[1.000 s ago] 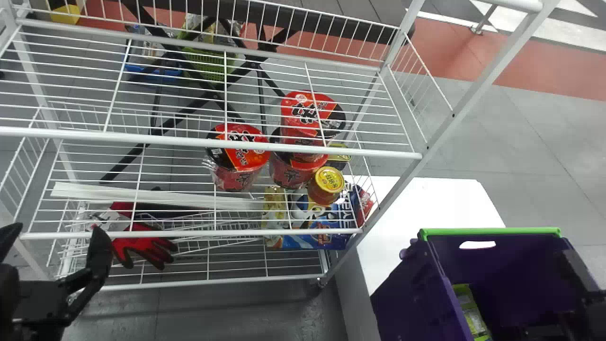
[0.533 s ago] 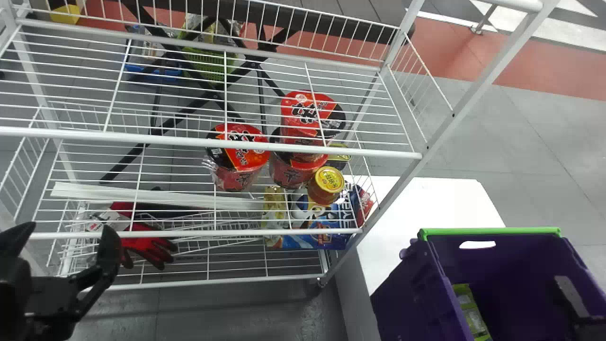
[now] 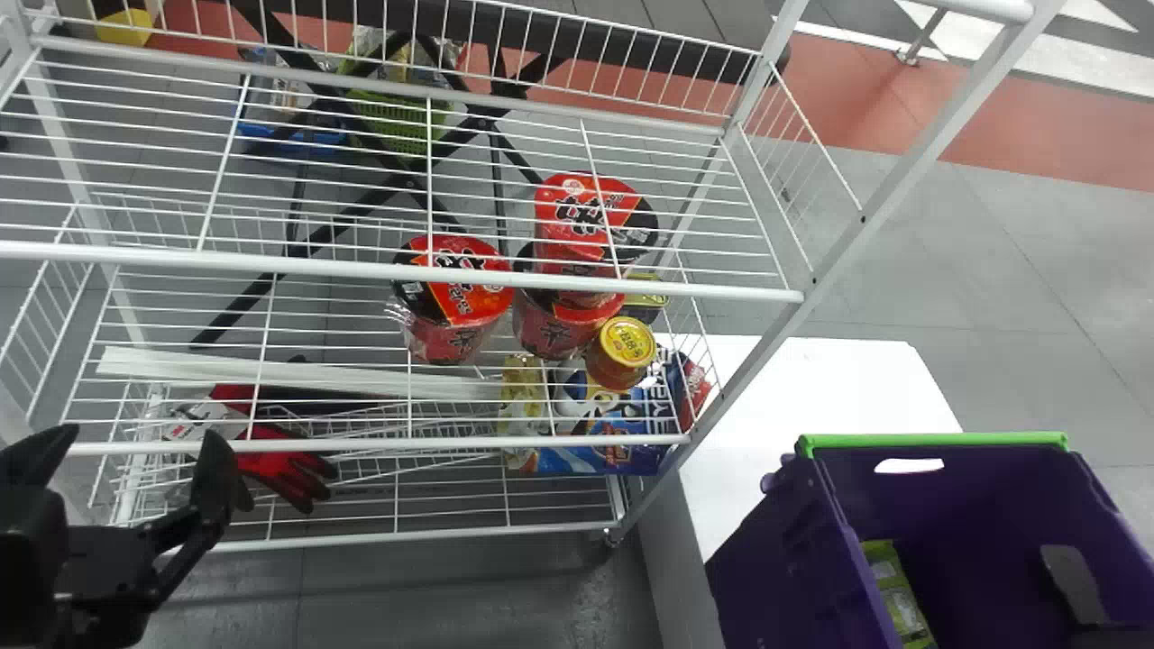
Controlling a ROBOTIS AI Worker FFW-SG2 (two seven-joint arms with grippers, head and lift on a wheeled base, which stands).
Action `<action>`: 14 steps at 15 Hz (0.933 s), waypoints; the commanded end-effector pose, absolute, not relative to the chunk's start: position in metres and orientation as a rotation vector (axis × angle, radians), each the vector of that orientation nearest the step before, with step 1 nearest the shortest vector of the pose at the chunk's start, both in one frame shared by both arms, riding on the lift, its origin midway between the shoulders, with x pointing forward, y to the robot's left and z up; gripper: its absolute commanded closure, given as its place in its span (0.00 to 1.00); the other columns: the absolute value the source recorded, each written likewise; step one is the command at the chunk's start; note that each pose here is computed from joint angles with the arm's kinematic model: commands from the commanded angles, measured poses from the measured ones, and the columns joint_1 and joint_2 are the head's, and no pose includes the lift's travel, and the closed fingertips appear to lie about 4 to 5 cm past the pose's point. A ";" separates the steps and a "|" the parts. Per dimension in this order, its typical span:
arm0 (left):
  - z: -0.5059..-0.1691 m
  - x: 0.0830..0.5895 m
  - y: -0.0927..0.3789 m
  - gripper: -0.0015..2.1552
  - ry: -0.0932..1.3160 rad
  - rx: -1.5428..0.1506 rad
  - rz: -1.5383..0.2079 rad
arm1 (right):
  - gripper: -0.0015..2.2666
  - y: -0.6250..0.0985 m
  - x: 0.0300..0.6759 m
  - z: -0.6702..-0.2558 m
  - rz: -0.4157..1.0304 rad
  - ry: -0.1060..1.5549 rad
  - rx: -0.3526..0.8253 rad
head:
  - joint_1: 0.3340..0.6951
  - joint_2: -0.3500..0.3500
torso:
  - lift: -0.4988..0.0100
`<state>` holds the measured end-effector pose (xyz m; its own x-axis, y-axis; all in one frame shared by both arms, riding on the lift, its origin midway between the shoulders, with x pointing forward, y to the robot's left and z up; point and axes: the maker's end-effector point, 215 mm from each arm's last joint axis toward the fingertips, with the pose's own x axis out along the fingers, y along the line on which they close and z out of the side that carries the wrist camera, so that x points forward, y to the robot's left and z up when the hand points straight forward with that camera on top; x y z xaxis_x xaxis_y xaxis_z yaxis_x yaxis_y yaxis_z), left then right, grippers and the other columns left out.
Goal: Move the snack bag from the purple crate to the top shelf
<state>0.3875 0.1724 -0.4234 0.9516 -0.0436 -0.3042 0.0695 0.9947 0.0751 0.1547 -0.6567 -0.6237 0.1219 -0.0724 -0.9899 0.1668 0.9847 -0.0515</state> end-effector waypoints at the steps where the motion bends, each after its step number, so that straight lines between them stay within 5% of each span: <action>1: -0.430 0.388 0.173 0.08 0.318 0.082 -0.058 | 0.03 -0.650 0.151 -0.638 -0.182 1.491 0.038 | 1.00 0.00 | 0.09; 8: -0.427 0.384 0.171 0.08 0.317 0.079 -0.057 | 0.05 -0.661 0.204 -0.635 -0.126 1.370 -0.102 | 1.00 0.00 | 0.09; 14: -0.432 0.379 0.170 0.08 0.331 0.088 -0.059 | 0.09 -0.658 0.198 -0.649 -0.025 1.343 -0.067 | 1.00 0.00 | 0.09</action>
<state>0.3802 0.1720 -0.4308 0.9456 -0.0404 -0.3229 0.0687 0.9947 0.0767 0.2037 -0.6569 -0.6466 0.2236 -0.0734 -0.9719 -0.0206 0.9966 -0.0800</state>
